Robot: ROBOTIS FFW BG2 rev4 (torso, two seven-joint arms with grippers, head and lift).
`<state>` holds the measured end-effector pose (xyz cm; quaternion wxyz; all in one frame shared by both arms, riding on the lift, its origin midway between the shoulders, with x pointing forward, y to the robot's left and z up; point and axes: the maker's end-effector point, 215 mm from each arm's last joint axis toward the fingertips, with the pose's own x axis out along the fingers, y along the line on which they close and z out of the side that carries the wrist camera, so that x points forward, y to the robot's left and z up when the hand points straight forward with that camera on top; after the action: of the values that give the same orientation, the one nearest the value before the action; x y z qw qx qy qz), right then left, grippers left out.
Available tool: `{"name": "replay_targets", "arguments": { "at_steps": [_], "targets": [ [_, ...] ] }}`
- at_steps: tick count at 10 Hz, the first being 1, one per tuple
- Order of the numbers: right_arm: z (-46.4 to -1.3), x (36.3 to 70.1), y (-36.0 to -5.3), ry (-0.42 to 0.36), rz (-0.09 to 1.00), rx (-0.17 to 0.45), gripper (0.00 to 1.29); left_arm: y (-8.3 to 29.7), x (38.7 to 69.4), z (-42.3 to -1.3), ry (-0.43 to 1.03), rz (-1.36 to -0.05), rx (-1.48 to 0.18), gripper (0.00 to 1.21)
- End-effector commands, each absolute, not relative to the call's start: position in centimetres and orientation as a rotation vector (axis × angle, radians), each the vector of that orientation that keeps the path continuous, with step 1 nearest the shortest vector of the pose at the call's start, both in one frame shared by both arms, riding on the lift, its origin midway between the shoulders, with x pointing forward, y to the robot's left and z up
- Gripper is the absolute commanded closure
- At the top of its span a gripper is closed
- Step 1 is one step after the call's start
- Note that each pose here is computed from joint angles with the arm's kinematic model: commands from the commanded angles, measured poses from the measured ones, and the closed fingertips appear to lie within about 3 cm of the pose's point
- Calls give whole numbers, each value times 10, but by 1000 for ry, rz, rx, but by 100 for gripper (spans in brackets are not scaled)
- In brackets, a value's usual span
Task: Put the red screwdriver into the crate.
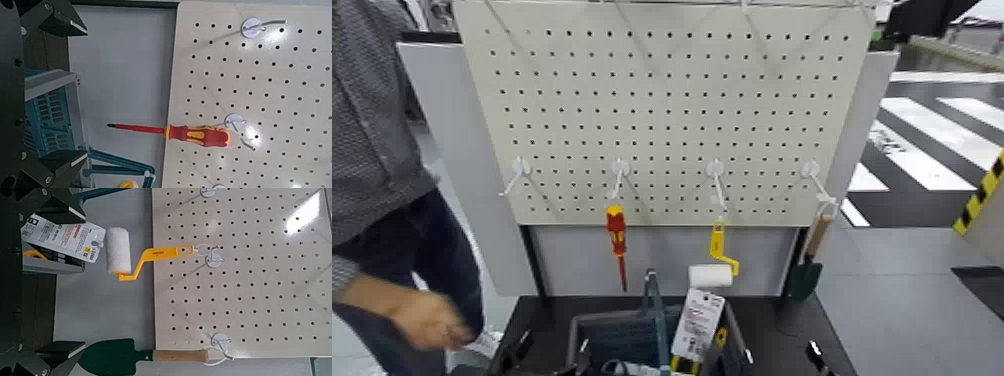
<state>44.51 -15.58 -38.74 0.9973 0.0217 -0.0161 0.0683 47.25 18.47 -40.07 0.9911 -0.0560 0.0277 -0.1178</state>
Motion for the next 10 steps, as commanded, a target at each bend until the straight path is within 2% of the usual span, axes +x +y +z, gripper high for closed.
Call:
{"name": "replay_targets", "arguments": {
  "at_steps": [1, 4, 7, 10],
  "targets": [
    [-388, 446, -155, -32, 140, 43, 17, 182, 475, -402, 67, -252, -110, 19],
    [-389, 446, -154, -30, 142, 44, 17, 180, 480, -404, 85, -288, -122, 19],
    [-391, 446, -155, -27, 140, 45, 17, 168, 506, -383, 66, -423, -138, 19],
    [-389, 446, -154, -29, 139, 47, 17, 178, 531, -357, 35, -477, -112, 21]
  ]
}}
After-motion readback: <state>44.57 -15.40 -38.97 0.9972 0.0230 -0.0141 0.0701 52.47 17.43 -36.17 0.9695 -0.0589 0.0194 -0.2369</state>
